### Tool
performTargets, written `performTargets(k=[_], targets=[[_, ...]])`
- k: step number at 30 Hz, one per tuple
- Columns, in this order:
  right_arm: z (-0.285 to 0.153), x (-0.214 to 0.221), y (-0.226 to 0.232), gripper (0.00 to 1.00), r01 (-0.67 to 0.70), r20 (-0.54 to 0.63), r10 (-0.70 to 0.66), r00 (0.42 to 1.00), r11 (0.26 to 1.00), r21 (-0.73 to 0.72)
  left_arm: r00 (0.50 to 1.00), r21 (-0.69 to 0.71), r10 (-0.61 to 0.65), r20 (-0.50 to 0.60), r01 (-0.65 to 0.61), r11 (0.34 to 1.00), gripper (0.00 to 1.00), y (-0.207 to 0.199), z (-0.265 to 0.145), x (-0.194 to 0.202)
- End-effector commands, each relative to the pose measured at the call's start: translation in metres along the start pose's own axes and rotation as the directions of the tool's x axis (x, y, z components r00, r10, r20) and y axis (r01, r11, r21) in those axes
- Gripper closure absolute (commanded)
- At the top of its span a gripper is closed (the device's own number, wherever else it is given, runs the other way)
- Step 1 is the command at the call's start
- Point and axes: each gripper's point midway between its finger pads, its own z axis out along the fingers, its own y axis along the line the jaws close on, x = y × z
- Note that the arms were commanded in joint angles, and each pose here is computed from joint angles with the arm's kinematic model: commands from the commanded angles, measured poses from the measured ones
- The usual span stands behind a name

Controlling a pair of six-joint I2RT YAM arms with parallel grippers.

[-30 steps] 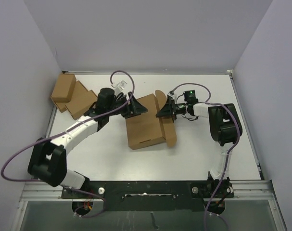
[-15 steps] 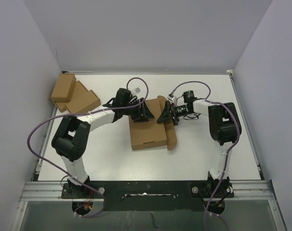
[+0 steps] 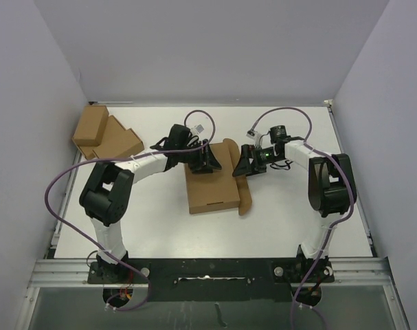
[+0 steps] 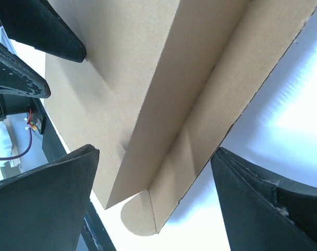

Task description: Fold the paper box

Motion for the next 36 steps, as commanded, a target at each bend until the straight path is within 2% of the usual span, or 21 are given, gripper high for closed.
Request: performTargets(k=[1,10,14,22,28,36], targets=[[-0.005,-0.01,0.026,0.09,0.139,0.035,-0.139,0.99,0.99,0.0,0.999,-0.021,0.03,-0.011,-0.03,0.999,0.51,0.005,0.007,-0.005],[0.011,0.001,0.086,0.14,0.307,0.014,-0.307,0.952,0.948,-0.083,0.999,-0.022,0.026,-0.033,-0.026,0.999,0.51,0.007,0.012,-0.003],[0.021,0.009,0.103,0.15,0.307,0.012,-0.308,0.951,0.941,-0.141,0.998,-0.013,0.024,-0.05,-0.025,1.0,0.51,0.006,0.015,0.0],[0.03,0.012,0.095,0.18,0.169,0.011,-0.171,0.985,0.956,-0.239,0.998,-0.012,0.015,-0.063,-0.016,1.0,0.51,0.008,0.017,0.007],[-0.002,0.002,0.087,0.16,0.236,0.088,-0.22,0.971,0.938,-0.254,0.997,0.051,0.054,-0.047,-0.052,0.997,0.49,-0.011,0.011,-0.001],[-0.023,-0.007,0.066,0.17,0.256,0.138,-0.231,0.963,0.945,-0.205,0.978,0.155,0.194,0.079,-0.204,0.967,0.41,-0.067,-0.026,-0.035]])
